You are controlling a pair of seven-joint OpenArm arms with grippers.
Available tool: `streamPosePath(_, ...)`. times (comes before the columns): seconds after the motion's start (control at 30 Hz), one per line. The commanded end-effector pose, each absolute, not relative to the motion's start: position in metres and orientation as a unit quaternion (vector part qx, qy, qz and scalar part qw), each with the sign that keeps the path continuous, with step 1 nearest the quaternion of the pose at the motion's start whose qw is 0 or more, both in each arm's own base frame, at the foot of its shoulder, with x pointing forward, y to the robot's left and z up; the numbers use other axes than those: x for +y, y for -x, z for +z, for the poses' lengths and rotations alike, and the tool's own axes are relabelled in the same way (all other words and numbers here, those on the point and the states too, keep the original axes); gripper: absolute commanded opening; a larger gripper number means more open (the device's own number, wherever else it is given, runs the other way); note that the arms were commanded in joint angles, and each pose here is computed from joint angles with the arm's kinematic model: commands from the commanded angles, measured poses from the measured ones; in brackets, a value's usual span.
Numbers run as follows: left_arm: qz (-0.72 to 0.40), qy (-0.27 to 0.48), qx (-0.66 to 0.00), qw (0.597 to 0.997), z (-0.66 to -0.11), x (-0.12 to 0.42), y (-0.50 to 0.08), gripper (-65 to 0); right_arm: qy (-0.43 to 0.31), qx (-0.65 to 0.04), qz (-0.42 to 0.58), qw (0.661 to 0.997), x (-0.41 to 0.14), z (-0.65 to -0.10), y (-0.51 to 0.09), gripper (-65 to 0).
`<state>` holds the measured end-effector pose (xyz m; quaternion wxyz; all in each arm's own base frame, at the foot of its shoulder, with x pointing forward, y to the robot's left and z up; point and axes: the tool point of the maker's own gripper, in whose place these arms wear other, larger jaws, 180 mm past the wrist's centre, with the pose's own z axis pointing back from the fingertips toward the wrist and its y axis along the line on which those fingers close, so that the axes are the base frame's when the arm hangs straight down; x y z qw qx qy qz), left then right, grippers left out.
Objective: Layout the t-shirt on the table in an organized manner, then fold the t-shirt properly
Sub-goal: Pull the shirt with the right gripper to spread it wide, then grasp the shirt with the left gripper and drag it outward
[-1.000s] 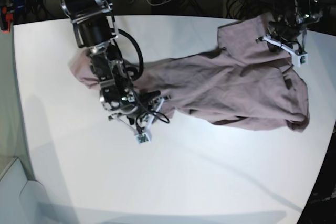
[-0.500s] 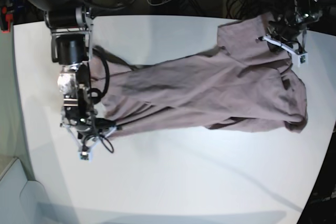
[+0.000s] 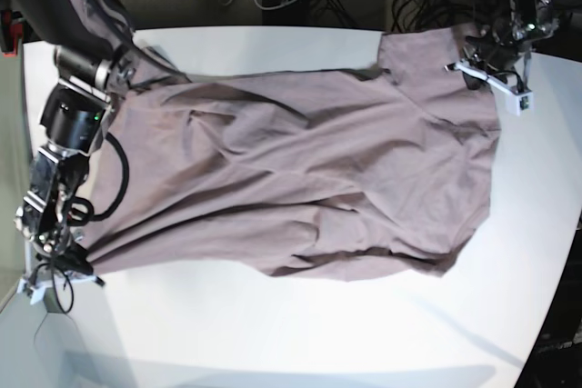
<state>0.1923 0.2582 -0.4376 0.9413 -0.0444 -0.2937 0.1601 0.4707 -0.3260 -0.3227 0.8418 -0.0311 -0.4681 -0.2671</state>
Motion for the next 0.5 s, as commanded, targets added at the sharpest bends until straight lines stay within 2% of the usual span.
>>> streamPosePath(0.0,0.159,0.034,-0.257,0.952,-0.446,0.261,-0.176,-64.8,0.044,-0.503,-0.275,0.818,-0.347,-0.292,-0.479,-65.0)
streamPosePath(0.17,0.171,0.025,-0.261,0.95,-0.443,0.271,-0.176,-64.8,0.074,-0.499,-0.369,0.78,-0.392,-0.284,-0.461,-65.0)
streamPosePath(0.47,0.186,0.009,-0.274,0.943,-0.434,0.29,-0.178,-64.8,0.082,-0.487,-0.382,0.781,-0.395,-0.289,-0.455,-65.0)
